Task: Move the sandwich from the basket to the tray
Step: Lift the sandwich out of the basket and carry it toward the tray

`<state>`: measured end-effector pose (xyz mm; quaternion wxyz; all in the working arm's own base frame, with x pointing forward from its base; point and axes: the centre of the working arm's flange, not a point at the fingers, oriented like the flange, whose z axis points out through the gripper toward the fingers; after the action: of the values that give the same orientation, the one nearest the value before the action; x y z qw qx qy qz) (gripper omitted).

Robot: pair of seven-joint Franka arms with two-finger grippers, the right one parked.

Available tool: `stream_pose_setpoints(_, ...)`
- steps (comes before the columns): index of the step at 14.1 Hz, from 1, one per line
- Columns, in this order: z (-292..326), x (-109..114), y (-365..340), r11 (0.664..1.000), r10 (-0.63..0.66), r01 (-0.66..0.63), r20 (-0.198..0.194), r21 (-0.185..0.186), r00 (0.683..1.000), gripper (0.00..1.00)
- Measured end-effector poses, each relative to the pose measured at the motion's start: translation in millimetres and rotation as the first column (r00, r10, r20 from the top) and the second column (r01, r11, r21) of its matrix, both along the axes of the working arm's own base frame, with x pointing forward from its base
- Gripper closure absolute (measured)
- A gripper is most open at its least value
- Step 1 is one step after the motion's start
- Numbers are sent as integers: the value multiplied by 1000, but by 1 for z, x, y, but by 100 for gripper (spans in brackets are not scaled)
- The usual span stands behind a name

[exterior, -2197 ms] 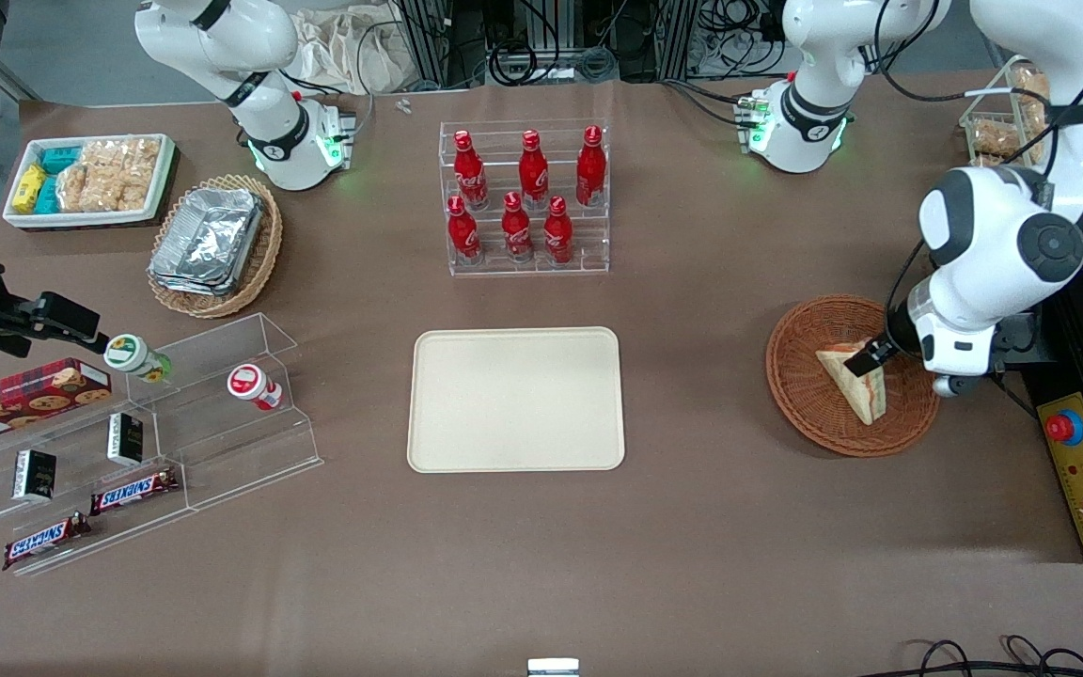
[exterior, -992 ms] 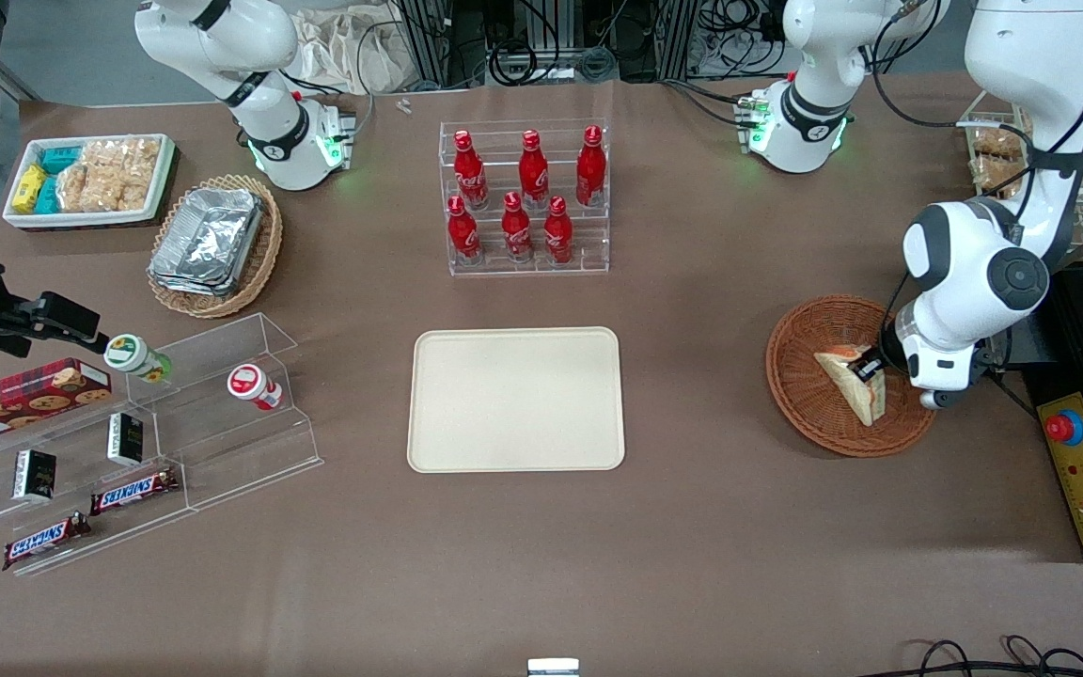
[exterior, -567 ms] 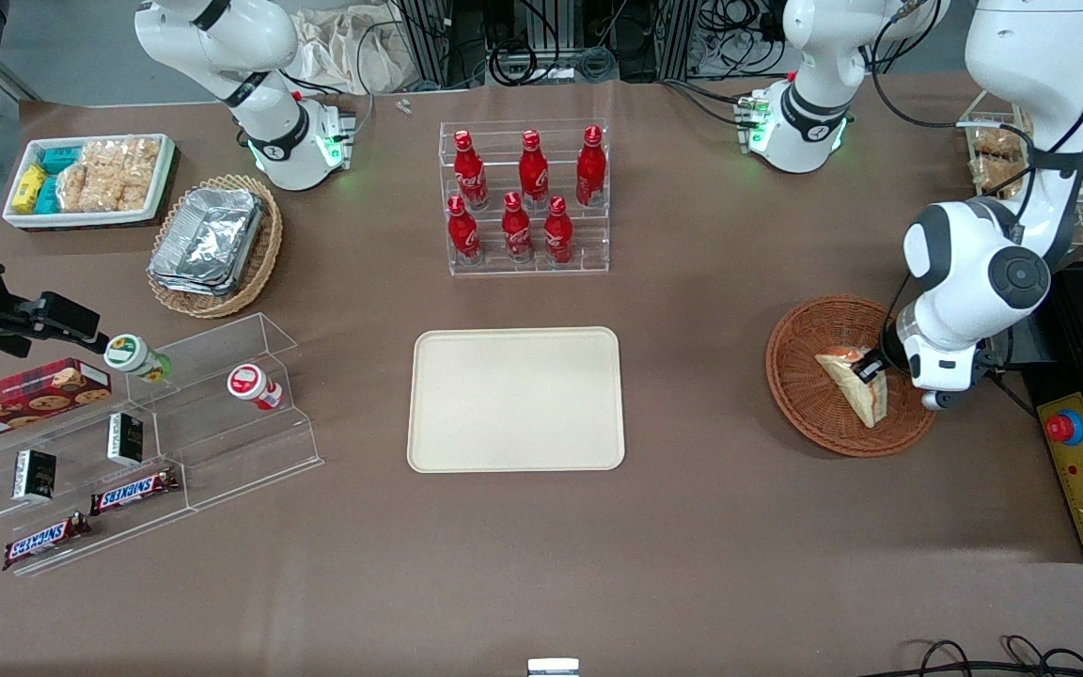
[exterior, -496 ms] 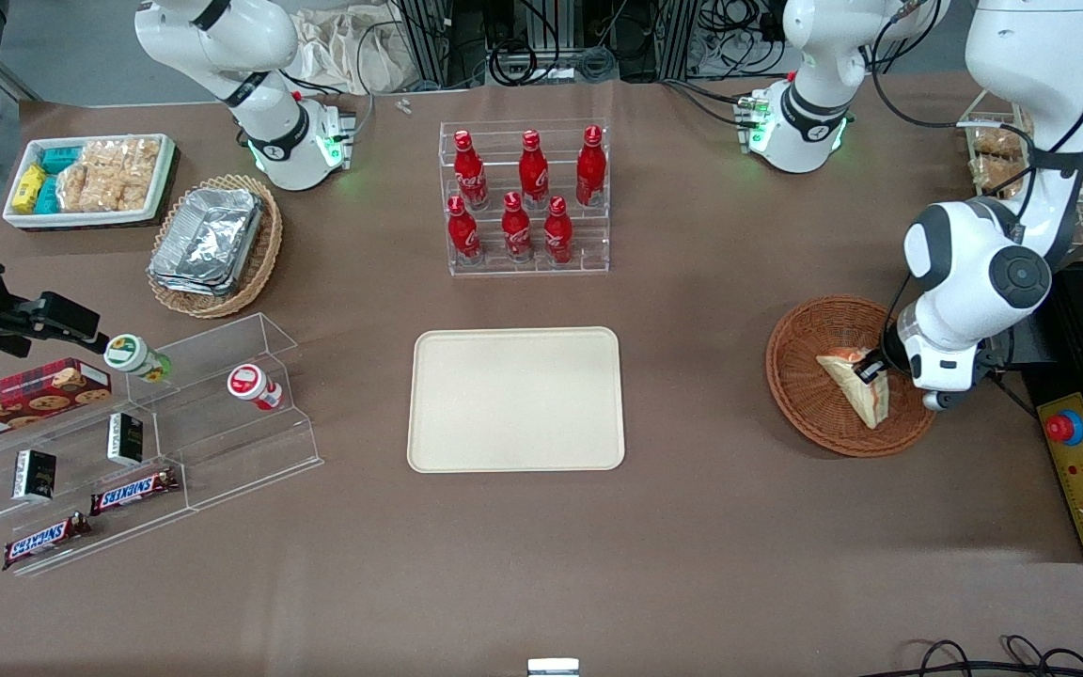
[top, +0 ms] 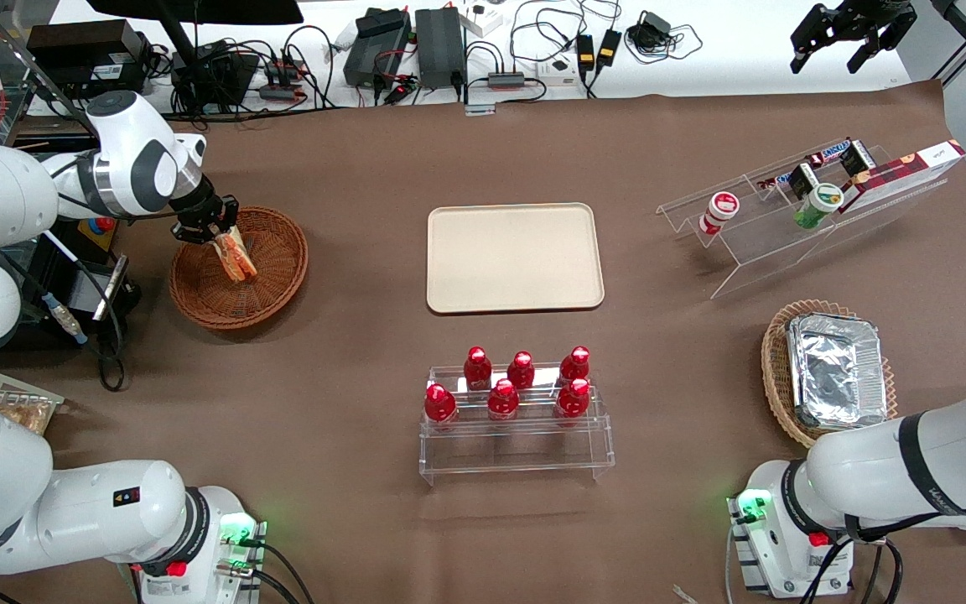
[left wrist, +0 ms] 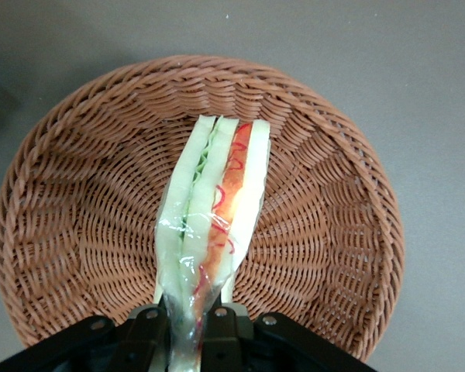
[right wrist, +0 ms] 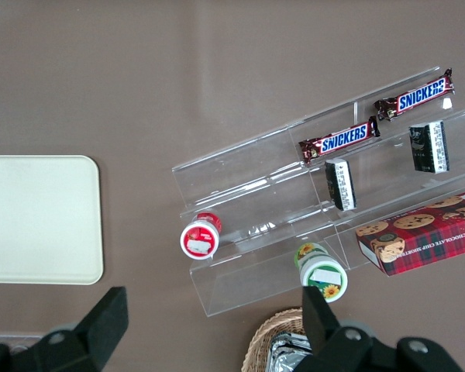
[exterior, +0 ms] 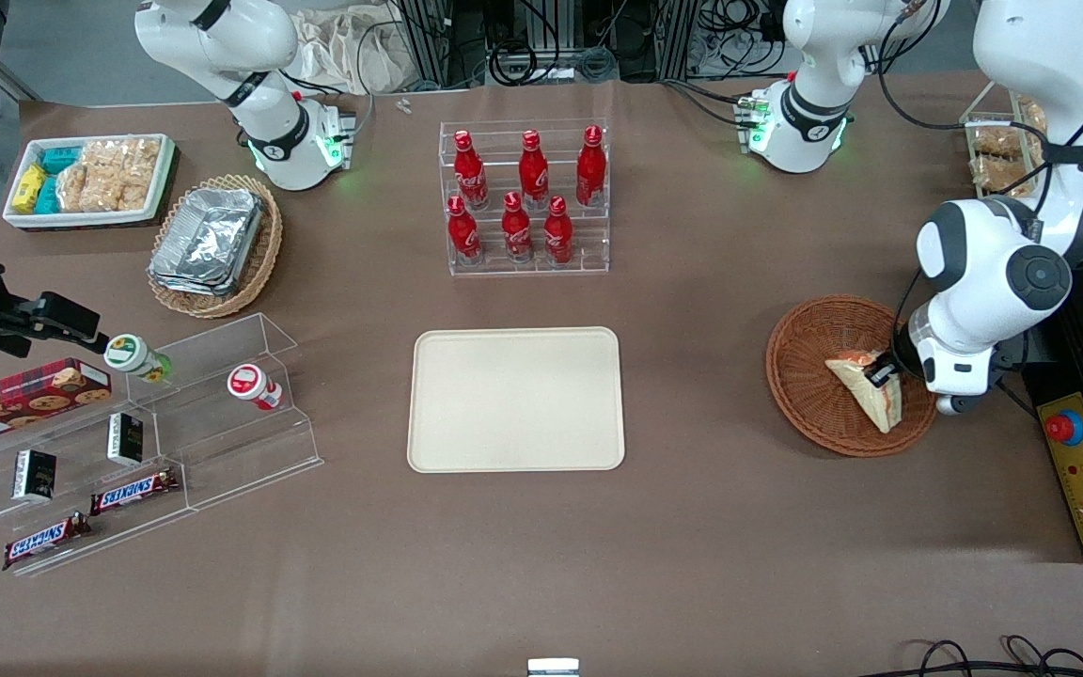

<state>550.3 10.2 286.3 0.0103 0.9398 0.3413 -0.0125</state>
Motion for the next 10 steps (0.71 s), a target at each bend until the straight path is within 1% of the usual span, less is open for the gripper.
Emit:
stream_pose_setpoints(3, 6, 2, 0, 1000, 3, -3, -5, 1, 1000, 84)
stream_pose_setpoints(4, 12, 3, 0, 1000, 2, -2, -16, 1, 1000, 84)
stream_pose_setpoints(6, 34, 10, 0, 1000, 0, 0, -56, 2, 998, 84)
stream_pose_setpoints(8, 73, 21, -3, 1000, -9, 9, -82, 3, 997, 84)
stream_pose_setpoints(10, 119, 30, -23, 999, -44, 44, -99, -1, 994, 84)
